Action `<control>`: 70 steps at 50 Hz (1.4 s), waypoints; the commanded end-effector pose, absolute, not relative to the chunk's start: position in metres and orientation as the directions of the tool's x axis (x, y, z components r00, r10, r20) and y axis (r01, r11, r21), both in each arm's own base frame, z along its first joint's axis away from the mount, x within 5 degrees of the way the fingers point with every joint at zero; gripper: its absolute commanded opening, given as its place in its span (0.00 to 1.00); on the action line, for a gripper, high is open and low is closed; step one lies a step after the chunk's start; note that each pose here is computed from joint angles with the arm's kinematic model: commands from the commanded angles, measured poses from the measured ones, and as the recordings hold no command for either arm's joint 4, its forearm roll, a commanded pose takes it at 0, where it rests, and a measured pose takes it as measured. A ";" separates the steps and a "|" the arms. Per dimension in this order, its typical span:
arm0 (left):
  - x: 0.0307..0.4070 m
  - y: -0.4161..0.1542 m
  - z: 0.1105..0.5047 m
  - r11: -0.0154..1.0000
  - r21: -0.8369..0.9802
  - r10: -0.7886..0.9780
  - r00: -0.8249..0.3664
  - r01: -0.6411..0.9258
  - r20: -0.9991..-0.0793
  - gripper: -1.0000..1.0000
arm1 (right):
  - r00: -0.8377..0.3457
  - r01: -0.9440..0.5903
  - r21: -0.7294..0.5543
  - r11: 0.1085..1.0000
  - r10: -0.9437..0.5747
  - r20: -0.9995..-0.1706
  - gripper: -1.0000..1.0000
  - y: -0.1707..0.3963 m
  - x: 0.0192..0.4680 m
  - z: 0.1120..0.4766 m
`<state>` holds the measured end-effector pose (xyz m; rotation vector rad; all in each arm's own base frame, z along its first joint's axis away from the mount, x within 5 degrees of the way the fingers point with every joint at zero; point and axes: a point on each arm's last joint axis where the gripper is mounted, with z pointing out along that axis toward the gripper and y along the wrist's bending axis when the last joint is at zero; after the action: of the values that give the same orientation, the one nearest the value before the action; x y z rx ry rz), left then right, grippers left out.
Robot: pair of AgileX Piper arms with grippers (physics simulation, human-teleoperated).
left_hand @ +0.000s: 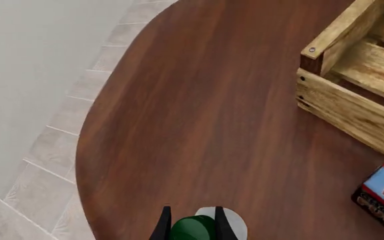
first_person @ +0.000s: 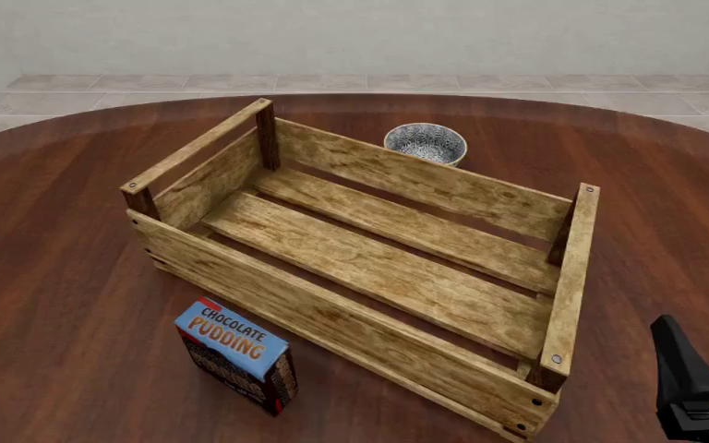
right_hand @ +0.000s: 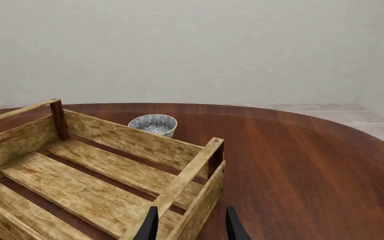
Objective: Pick up the salad dressing and put it in the tray.
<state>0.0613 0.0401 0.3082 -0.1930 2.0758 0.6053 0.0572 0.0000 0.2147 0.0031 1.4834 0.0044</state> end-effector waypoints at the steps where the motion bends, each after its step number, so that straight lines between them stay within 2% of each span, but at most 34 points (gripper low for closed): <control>1: 0.049 0.028 0.355 0.874 0.341 0.155 -0.466 -0.347 -0.871 0.00 | 0.087 -0.001 0.005 1.000 0.005 -0.996 1.00 0.000 0.057 0.215; 34: 0.041 0.014 0.467 0.909 0.340 0.277 -0.259 -0.240 -0.925 0.00 | 0.087 -0.001 0.005 1.000 0.005 -0.996 1.00 0.000 0.057 0.215; 55: 0.047 0.009 0.499 0.920 0.371 0.346 -0.181 -0.128 -0.920 0.00 | 0.087 -0.001 0.005 1.000 0.005 -0.996 1.00 0.000 0.057 0.215; 70: 0.057 0.000 0.514 0.915 0.401 0.403 -0.092 0.046 -0.910 0.00 | 0.087 -0.001 0.005 1.000 0.005 -0.996 1.00 0.000 0.057 0.215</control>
<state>0.0522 0.0055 0.5028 0.2359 1.6934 0.3645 0.0572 0.0000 0.2147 0.0030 1.4834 0.0043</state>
